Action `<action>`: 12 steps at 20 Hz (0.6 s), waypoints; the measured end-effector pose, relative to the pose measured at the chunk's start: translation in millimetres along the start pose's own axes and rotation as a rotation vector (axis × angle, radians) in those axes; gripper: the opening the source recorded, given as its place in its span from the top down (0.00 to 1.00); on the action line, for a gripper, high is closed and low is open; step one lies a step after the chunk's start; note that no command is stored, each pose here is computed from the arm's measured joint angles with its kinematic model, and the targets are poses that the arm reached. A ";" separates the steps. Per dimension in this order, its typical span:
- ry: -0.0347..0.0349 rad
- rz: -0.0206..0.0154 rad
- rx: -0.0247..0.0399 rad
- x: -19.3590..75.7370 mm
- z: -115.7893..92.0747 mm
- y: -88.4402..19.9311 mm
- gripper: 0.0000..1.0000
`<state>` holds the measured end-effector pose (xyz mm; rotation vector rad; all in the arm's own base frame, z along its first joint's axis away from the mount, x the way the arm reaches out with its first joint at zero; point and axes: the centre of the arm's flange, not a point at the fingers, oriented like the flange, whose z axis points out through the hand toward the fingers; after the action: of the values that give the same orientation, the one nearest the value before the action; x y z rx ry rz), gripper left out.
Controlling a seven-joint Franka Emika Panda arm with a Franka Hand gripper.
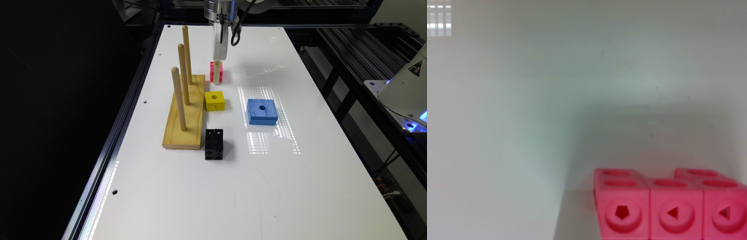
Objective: Pick up pink block.
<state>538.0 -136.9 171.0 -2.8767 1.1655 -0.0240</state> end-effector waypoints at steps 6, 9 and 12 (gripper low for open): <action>0.0037 0.0011 0.0009 1.1 -4.0 0.3 1.00; 0.0066 0.0002 -0.0004 2.7 -18.7 -0.7 1.00; 0.0050 -0.0008 -0.0041 2.6 -31.8 -1.0 1.00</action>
<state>539.7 -138.9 202.8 -2.8823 1.1667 -0.0288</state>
